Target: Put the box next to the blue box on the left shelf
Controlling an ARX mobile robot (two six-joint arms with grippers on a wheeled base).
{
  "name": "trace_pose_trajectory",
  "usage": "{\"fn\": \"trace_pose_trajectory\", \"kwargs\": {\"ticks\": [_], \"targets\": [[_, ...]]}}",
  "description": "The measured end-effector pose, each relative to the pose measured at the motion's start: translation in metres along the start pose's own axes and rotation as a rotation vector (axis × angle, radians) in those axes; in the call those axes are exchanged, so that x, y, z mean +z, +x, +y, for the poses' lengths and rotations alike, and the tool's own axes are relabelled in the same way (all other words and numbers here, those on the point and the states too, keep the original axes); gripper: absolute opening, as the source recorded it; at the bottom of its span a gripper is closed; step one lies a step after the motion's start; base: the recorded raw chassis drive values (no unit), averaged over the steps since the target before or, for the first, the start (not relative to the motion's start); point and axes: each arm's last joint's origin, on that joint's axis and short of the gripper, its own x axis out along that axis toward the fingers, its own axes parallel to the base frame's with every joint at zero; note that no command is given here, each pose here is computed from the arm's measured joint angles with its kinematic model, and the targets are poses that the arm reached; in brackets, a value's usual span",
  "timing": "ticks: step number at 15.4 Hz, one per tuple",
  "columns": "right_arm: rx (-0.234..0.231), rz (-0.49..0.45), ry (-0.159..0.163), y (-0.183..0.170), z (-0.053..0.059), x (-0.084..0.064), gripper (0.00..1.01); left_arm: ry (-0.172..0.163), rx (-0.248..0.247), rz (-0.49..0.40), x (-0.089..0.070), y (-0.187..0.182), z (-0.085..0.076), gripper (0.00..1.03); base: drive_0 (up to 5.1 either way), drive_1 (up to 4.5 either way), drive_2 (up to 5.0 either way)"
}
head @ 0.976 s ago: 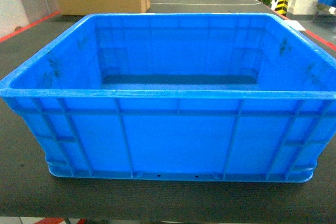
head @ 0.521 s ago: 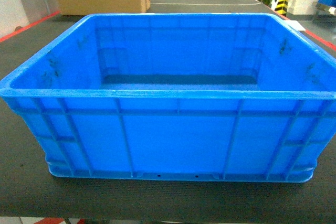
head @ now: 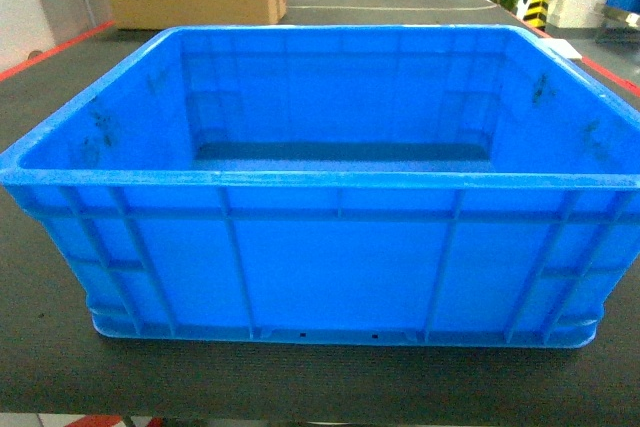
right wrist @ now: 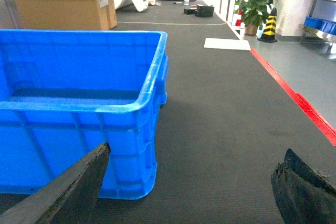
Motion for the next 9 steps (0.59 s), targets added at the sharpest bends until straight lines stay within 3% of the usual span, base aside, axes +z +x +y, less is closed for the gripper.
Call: {"fn": "trace_pose_trajectory", "kwargs": {"ticks": [6,7,8,9], "targets": [[0.0,0.0,0.0,0.0,0.0,0.0,0.98,0.001,0.003,0.005,0.0,0.0,0.0,0.98,0.0,0.0,0.0],[-0.002,0.012,-0.003,0.0,0.0,-0.001,0.98,0.018,0.037,0.073,-0.004,0.002,-0.001,0.98,0.0,0.0,0.0],[-0.006,0.05,-0.01,0.006,0.001,-0.001,0.98,0.026,0.041,0.069,-0.002,0.008,-0.002,0.98,0.0,0.0,0.0],[0.016,0.04,-0.008,0.015,0.003,0.01,0.98,0.032,0.035,0.039,0.01,0.017,-0.002,0.98,0.0,0.0,0.0]]}}
